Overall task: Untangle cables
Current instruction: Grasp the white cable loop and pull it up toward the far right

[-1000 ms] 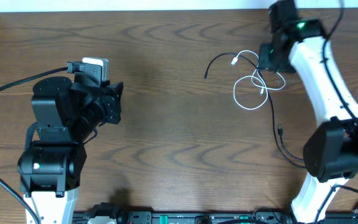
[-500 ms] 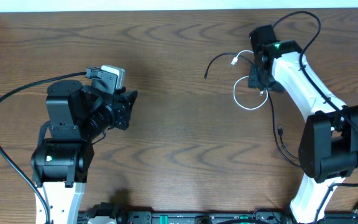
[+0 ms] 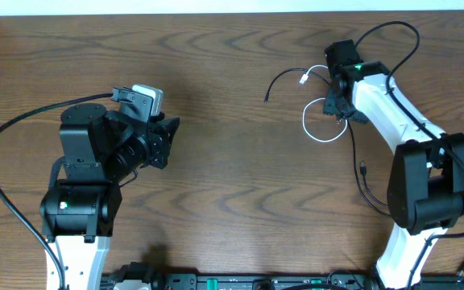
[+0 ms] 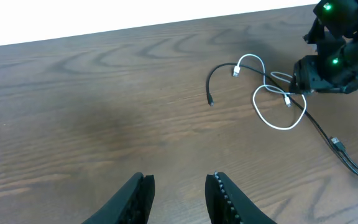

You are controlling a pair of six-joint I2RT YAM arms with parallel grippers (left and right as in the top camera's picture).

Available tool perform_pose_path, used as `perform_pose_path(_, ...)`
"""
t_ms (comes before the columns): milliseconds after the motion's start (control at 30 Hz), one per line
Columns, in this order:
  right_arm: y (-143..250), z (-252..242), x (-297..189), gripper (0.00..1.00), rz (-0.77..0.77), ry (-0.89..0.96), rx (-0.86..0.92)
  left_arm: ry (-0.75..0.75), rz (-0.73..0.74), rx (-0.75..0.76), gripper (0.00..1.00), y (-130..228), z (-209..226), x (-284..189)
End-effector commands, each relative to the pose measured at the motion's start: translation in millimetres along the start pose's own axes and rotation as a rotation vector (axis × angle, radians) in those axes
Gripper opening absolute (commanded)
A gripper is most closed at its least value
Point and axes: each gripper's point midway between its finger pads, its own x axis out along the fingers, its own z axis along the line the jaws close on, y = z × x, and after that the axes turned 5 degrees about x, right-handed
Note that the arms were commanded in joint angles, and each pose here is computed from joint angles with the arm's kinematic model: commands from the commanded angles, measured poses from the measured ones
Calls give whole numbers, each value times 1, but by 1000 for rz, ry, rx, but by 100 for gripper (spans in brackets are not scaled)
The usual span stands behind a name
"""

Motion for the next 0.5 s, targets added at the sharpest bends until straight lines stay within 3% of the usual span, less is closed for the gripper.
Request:
perform_pose_path(0, 9, 1, 19, 59, 39, 15, 24, 17, -11, 19, 33, -2, -3, -1)
perform_pose_path(467, 18, 0, 42, 58, 79, 43, 26, 16, -10, 18, 33, -1, -3, -1)
